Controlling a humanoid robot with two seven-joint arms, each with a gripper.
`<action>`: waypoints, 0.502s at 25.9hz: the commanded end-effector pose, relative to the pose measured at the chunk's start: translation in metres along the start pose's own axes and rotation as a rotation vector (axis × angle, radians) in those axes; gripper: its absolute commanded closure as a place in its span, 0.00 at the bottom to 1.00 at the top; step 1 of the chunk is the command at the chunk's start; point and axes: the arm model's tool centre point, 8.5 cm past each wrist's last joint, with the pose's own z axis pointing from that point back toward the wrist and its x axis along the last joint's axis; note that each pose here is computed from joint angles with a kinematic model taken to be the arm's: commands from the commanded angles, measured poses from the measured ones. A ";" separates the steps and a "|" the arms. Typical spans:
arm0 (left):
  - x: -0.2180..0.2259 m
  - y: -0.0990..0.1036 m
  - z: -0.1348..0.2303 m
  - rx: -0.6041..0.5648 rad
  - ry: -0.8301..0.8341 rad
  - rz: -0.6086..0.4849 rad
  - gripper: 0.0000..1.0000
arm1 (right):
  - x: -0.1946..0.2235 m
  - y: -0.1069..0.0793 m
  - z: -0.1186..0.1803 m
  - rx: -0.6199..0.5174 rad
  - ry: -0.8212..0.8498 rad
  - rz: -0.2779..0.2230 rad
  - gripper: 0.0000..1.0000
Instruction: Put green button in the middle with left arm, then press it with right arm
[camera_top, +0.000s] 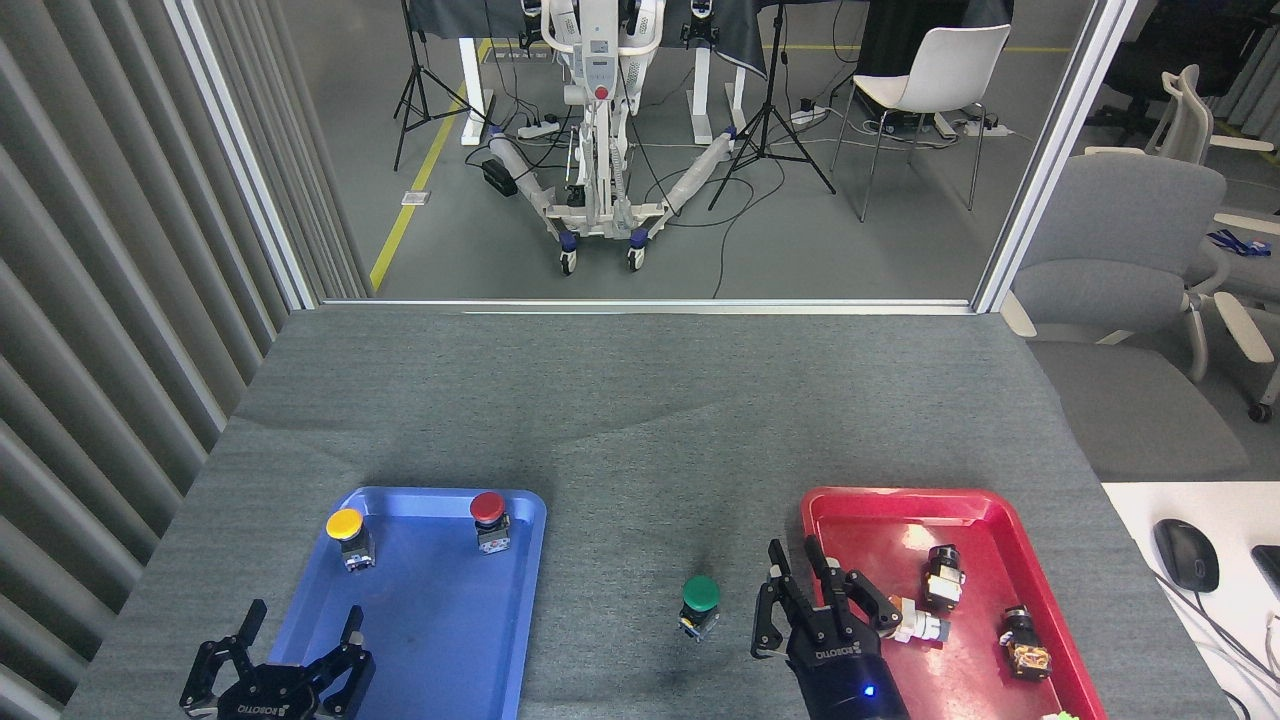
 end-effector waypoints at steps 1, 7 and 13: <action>-0.004 -0.002 0.003 -0.007 0.009 0.001 0.01 | 0.025 0.010 -0.001 0.030 -0.068 -0.011 1.00; -0.005 -0.006 0.005 -0.018 0.016 0.002 0.01 | 0.047 0.039 -0.001 0.114 -0.098 0.006 1.00; -0.010 -0.005 0.005 -0.017 0.029 0.000 0.01 | 0.056 0.045 -0.009 0.132 -0.103 0.010 1.00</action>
